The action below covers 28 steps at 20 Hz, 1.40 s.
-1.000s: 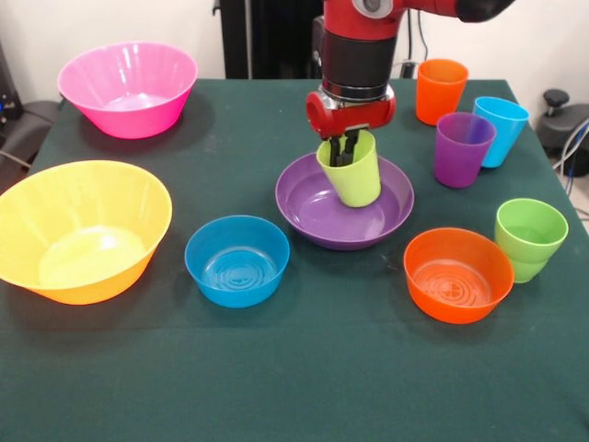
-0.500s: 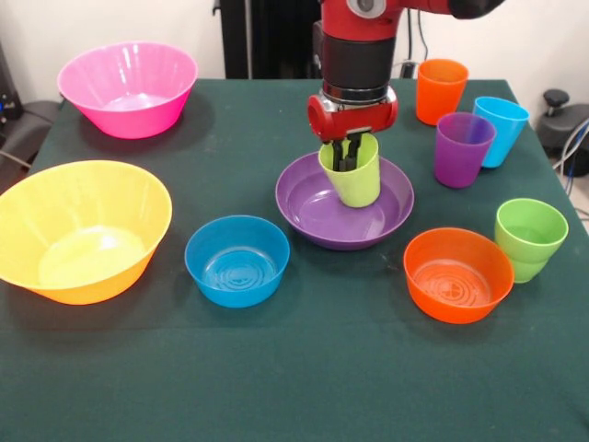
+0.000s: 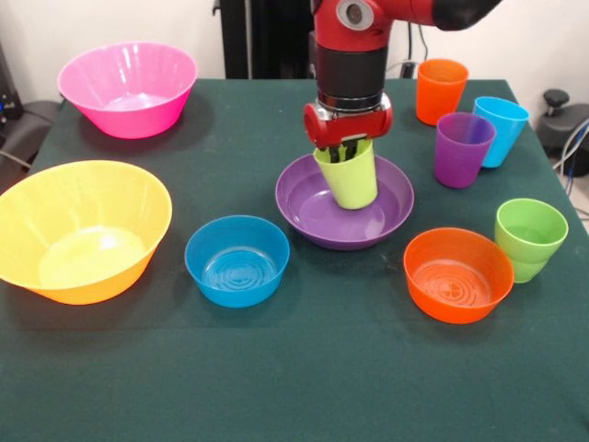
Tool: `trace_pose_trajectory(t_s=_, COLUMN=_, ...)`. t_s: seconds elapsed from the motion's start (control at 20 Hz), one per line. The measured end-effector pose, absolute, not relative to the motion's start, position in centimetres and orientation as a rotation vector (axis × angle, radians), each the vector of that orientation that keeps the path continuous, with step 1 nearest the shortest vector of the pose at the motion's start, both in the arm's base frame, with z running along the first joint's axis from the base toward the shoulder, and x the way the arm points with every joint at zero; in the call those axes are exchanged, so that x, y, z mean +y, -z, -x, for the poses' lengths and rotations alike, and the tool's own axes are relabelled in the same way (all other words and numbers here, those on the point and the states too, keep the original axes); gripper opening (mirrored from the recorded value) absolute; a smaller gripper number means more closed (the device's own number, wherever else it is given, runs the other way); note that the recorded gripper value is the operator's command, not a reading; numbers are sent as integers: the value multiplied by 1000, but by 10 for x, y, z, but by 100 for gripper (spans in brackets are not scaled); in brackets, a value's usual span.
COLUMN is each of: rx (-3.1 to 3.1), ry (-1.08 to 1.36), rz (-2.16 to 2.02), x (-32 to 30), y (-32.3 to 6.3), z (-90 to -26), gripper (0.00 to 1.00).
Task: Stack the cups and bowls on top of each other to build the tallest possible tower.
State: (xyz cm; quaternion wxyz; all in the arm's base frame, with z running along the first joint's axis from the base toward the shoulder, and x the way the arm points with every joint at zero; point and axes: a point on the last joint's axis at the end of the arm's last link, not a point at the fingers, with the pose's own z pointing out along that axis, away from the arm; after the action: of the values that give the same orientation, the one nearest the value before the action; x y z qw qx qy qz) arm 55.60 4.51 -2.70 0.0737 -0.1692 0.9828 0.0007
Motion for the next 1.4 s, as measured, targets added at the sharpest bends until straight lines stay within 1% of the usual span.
trace_pose_trajectory(t_s=0.35, rx=2960, ry=-25, rz=488, x=43, y=35, z=-553, gripper=0)
trace_pose_trajectory(t_s=1.0, rx=2938, ry=-130, rz=381, x=36, y=36, z=-560, gripper=0)
trace_pose_trajectory(t_s=1.4, rx=2914, ry=-170, rz=339, x=42, y=37, z=-563, gripper=0)
